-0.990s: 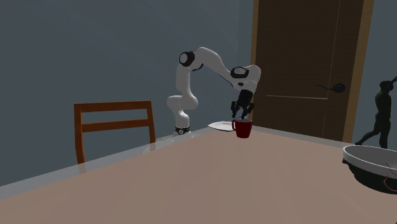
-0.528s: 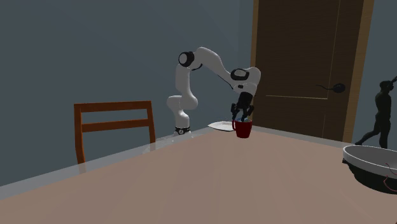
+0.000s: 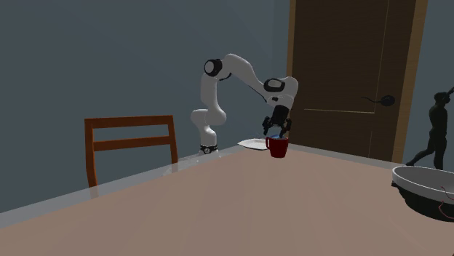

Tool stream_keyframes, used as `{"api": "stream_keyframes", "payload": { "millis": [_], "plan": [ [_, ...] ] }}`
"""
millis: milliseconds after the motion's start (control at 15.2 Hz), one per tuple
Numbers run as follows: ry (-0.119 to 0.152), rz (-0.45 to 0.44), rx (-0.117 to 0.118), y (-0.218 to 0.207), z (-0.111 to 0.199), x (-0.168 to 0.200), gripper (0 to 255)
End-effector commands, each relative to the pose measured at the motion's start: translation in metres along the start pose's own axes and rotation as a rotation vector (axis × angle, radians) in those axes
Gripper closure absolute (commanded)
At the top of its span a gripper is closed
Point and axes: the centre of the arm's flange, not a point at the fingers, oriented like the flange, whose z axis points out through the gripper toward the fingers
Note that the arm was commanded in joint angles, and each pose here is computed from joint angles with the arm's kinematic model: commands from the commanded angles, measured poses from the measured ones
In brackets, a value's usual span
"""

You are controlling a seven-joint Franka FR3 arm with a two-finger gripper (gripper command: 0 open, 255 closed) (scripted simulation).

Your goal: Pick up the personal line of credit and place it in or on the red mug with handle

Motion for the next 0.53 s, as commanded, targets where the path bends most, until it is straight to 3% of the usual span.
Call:
{"api": "stream_keyframes", "payload": {
  "millis": [0, 264, 462],
  "plan": [
    [0.0, 0.0, 0.0, 0.0, 0.0, 0.0, 0],
    [0.0, 0.0, 0.0, 0.0, -0.05, 0.0, 0],
    [0.0, 0.0, 0.0, 0.0, -0.05, 0.0, 0]
  ]
}}
